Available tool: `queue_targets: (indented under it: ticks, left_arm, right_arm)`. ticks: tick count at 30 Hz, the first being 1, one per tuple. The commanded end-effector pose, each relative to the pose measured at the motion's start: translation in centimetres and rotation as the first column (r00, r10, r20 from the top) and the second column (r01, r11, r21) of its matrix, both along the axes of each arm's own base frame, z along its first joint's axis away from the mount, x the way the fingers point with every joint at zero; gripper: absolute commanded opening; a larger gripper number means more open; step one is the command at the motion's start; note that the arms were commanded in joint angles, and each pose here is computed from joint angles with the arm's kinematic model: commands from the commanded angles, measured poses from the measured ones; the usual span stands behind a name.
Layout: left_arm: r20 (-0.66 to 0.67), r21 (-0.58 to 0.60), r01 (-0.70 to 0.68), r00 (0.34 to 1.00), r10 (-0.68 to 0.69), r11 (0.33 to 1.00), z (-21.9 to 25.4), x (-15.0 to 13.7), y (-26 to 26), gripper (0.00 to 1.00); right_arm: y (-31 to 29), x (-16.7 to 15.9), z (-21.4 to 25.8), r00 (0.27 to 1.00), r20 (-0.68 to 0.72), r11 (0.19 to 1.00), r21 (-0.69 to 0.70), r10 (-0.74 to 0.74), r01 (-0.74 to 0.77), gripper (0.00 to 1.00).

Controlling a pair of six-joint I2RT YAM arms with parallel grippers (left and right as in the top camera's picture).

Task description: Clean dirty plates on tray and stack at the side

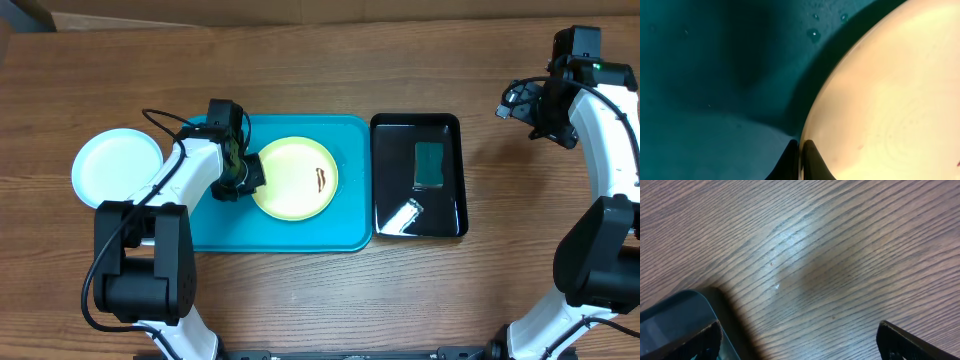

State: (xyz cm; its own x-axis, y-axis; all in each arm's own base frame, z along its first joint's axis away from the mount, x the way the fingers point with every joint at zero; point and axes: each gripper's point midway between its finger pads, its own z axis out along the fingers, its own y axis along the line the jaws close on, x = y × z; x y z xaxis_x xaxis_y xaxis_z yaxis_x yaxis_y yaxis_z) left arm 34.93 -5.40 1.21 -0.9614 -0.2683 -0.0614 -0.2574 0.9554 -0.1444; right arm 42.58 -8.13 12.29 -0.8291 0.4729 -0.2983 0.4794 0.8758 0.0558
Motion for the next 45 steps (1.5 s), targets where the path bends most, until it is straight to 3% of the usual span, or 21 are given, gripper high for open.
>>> queue_targets:
  ticks: [1, 8, 11, 13, 17, 28, 35, 41, 45]
  left_arm:
    - [-0.062, -0.04, -0.037, 0.998, 0.034, 0.999, -1.3, -1.5, -0.7, 0.05]
    - [0.041, -0.038, 0.042, 0.998, -0.04, 0.998, -1.1, 0.7, -0.7, 0.28]
    - [0.053, -0.018, 0.065, 0.997, -0.064, 0.998, -1.1, 0.9, -0.4, 0.2]
    - [0.051, 0.013, 0.061, 0.997, -0.062, 0.998, -1.1, 0.9, 0.1, 0.04]
    - [0.05, 0.029, 0.05, 0.997, -0.052, 0.998, -1.2, 0.9, 0.6, 0.04]
    - [0.023, -0.001, -0.176, 0.984, 0.176, 0.984, -1.2, 0.9, 1.5, 0.04]
    - [0.016, -0.041, -0.18, 0.983, 0.181, 0.983, -1.1, 0.9, 0.9, 0.04]
    - [0.017, -0.038, -0.152, 0.988, 0.153, 0.988, -1.1, 0.9, 0.9, 0.04]
    - [0.016, -0.044, -0.132, 0.991, 0.133, 0.99, -1.1, 0.8, 0.6, 0.04]
  right_arm:
    - [-0.1, 0.2, 1.0, 1.0, 0.029, 1.0, -0.002, -0.009, 0.009, 1.0]
    - [-0.1, 0.2, 1.0, 1.0, 0.029, 1.0, -0.002, -0.009, 0.009, 1.0]
    - [-0.1, 0.2, 1.0, 1.0, 0.029, 1.0, -0.002, -0.009, 0.009, 1.0]
    - [-0.1, 0.2, 1.0, 1.0, 0.029, 1.0, -0.002, -0.009, 0.009, 1.0]
    - [-0.1, 0.2, 1.0, 1.0, 0.029, 1.0, -0.002, -0.009, 0.009, 1.0]
    - [-0.1, 0.2, 1.0, 1.0, 0.029, 1.0, -0.002, -0.009, 0.009, 1.0]
    - [-0.1, 0.2, 1.0, 1.0, 0.03, 1.0, -0.001, -0.01, 0.01, 1.0]
    - [4.5, -1.1, 0.8, 0.996, -0.002, 0.967, 0.241, 0.084, -0.081, 1.0]
    - [7.4, -2.4, 1.0, 0.982, -0.018, 0.923, 0.346, 0.187, -0.169, 0.78]
